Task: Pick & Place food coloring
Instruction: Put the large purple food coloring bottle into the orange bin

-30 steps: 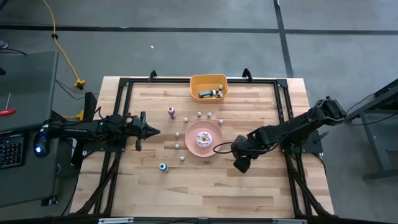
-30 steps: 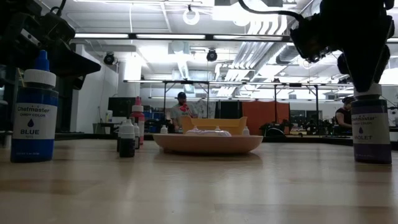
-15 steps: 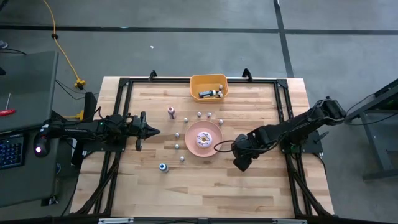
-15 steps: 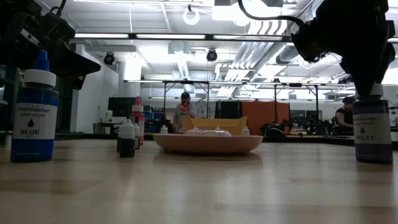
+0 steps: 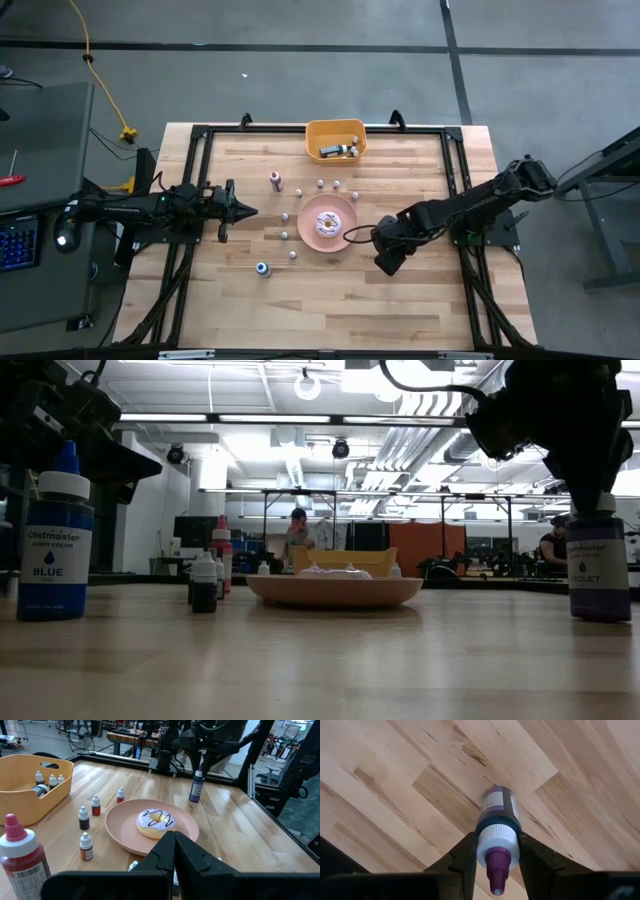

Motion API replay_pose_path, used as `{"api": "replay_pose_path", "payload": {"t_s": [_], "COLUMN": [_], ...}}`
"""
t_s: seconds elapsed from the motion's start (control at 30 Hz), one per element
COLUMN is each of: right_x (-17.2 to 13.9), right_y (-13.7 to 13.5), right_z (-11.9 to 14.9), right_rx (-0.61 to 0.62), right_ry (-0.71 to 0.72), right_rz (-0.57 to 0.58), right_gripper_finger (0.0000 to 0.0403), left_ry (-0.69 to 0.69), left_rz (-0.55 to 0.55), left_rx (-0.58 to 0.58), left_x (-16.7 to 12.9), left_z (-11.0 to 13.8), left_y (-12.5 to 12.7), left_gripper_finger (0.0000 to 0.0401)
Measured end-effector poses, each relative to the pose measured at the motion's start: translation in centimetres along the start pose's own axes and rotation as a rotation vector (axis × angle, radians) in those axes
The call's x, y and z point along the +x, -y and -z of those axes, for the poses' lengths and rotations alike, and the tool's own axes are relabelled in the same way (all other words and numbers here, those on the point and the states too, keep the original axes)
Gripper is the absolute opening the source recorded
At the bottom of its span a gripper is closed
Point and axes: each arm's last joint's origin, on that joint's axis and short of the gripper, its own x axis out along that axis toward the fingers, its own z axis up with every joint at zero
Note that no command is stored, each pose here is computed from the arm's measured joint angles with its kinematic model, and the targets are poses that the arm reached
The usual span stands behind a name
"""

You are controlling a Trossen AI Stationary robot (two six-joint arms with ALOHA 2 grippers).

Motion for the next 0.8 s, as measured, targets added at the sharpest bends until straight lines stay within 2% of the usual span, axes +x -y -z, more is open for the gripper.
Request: {"api": "replay_pose_path", "payload": {"t_s": [0.2,0.37,0.8], "right_x": [-1.1,-3.4,-14.5], "right_y": [-0.3,-0.8,-0.8], "right_z": [-0.7,-1.3,-4.4], "right_rx": [-0.006,-0.030,-0.064], "right_ry": [0.032,0.083,0.447], "right_rz": [-0.023,-0.031,-0.059], "right_gripper_finger": [0.0112,0.0112,0.0112], "left_ry": [0.000,0.000,0.000], "left_rz": [0.000,0.000,-0.001], "left_rx": [0.000,0.000,0.000], "left_x": [0.0,0.0,0.0], "left_z": [0.0,0.0,0.0], "left_y": [0.0,0.0,0.0], "left_gripper_finger": [0.0001,0.0001,0.0001]}}
